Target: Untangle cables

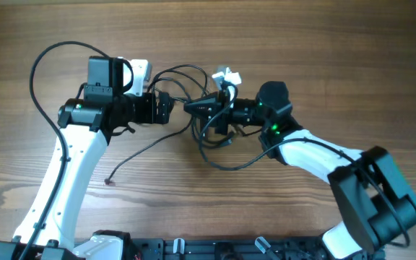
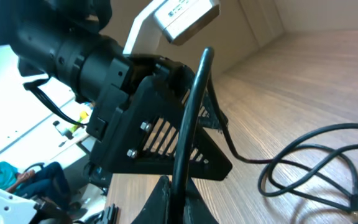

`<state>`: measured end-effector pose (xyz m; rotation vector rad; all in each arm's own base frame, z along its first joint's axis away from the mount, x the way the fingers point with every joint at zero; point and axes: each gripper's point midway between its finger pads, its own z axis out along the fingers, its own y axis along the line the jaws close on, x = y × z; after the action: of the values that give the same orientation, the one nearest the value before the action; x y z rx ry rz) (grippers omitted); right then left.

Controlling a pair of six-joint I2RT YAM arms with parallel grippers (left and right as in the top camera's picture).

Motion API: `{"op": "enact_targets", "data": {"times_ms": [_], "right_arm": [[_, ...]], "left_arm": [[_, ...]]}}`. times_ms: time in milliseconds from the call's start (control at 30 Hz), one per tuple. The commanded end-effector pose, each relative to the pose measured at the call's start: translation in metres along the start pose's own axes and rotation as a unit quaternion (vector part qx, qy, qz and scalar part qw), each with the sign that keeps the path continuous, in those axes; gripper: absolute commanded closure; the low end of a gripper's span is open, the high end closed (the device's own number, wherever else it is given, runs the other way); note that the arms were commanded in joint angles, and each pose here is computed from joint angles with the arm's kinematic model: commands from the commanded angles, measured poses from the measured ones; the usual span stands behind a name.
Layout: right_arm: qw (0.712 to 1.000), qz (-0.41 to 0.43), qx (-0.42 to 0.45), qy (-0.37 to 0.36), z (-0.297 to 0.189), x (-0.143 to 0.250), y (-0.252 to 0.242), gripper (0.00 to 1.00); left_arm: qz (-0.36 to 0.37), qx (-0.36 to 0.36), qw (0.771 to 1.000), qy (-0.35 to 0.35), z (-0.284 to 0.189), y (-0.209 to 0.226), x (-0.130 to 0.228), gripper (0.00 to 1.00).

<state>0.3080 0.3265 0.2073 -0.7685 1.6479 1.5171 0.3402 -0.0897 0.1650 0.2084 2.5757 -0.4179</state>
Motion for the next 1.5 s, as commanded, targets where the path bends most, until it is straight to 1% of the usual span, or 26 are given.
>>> {"op": "enact_targets", "data": {"times_ms": [0,133,300,433,600,733,767,867,1100,1267,1333,1467], "right_arm": [[0.999,-0.029,-0.005,-0.021,-0.009,-0.027,0.017,0.96],[0.998,-0.056,-0.015,-0.038,-0.014,-0.045,0.037,0.96],[0.995,-0.083,-0.017,-0.058,-0.025,-0.065,0.056,0.96],[0.994,-0.088,-0.012,-0.066,-0.035,-0.076,0.066,0.96],[0.989,-0.116,-0.022,-0.085,-0.045,-0.092,0.090,0.96],[0.986,-0.130,-0.015,-0.103,-0.051,-0.104,0.099,0.96],[0.985,-0.135,-0.015,-0.108,-0.053,-0.107,0.103,0.96],[0.984,-0.132,-0.016,-0.115,-0.058,-0.113,0.109,0.96],[0.976,-0.167,-0.010,-0.142,-0.079,-0.132,0.128,0.96],[0.972,-0.175,0.003,-0.159,-0.094,-0.143,0.131,0.96],[0.970,-0.180,0.008,-0.164,-0.098,-0.146,0.132,0.96],[0.967,-0.189,0.012,-0.172,-0.104,-0.151,0.133,0.96]], "left_arm": [[0.051,0.024,0.998,-0.019,0.000,-0.009,-0.010,0.00],[0.074,0.025,0.996,-0.052,-0.001,-0.011,-0.026,0.00],[0.135,0.069,0.985,-0.082,-0.005,-0.029,-0.038,0.00],[0.141,0.067,0.983,-0.100,-0.006,-0.029,-0.047,0.00],[0.149,0.063,0.979,-0.124,-0.009,-0.030,-0.058,0.00],[0.151,0.081,0.977,-0.123,-0.009,-0.036,-0.056,0.02],[0.172,0.106,0.971,-0.125,-0.011,-0.045,-0.055,0.03],[0.203,0.138,0.960,-0.131,-0.014,-0.057,-0.053,0.03],[0.204,0.142,0.960,-0.133,-0.015,-0.058,-0.053,0.06],[0.211,0.176,0.952,-0.135,-0.019,-0.069,-0.051,0.09],[0.220,0.181,0.949,-0.137,-0.020,-0.071,-0.051,0.14],[0.221,0.188,0.947,-0.138,-0.021,-0.074,-0.050,0.14]]}}
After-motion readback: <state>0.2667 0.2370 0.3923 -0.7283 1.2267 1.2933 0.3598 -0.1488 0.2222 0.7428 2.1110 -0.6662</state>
